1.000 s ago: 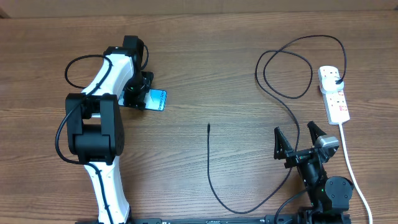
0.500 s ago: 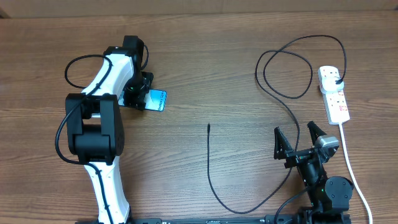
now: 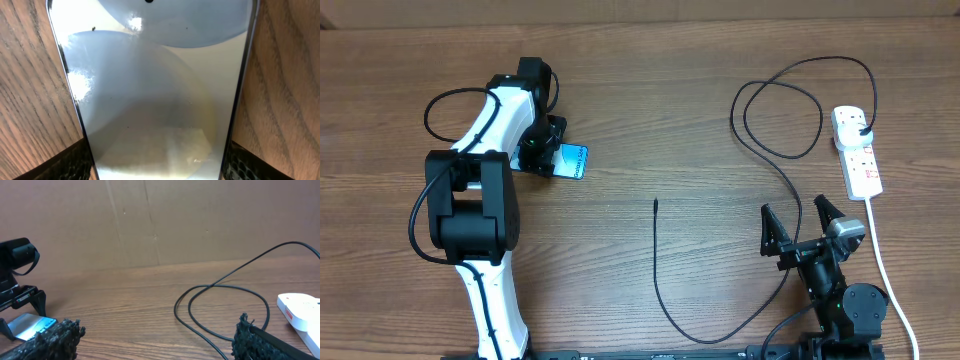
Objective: Plug charger to phone and switch on socket
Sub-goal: 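Close the left gripper on the phone's long edges, then lift the phone with the left gripper and tilt it upright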
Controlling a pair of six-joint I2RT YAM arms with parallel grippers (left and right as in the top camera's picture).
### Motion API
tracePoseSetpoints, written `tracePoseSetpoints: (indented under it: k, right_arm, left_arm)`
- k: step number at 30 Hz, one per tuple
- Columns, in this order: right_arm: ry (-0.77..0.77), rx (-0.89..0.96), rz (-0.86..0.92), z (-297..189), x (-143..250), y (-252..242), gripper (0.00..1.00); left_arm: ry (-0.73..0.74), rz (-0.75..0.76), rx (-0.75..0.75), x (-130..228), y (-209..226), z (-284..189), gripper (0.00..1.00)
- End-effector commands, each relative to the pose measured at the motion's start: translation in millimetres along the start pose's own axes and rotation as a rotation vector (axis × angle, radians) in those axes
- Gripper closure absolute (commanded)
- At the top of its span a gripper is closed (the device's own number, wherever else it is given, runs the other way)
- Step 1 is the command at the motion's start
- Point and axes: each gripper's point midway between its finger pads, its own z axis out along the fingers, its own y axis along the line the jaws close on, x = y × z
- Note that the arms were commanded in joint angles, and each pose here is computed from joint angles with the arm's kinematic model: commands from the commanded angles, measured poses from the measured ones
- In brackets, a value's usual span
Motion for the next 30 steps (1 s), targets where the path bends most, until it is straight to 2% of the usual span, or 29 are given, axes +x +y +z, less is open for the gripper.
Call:
tracePoseSetpoints:
  k: [1, 2, 15, 25, 30]
  right_arm:
    - [-0.004, 0.000, 0.002, 0, 2, 0, 0.00]
    - [-0.004, 0.000, 0.002, 0, 2, 0, 0.00]
    - [-0.004, 0.000, 0.002, 0, 2, 0, 0.00]
    - [-0.004, 0.000, 0.002, 0, 2, 0, 0.00]
    - [-0.004, 0.000, 0.002, 0, 2, 0, 0.00]
  left_arm:
    - [-0.025, 0.008, -0.076, -6, 18, 19, 0.90]
    - [-0.025, 0.008, -0.076, -6, 18, 19, 0.96]
    - [-0.024, 0.037, -0.047, -7, 8, 9, 0.96]
    - [-0.035, 0.076, 0.040, -11, -27, -46, 0.96]
    - [0.034, 0.149, 0.126, 2, -48, -76, 0.96]
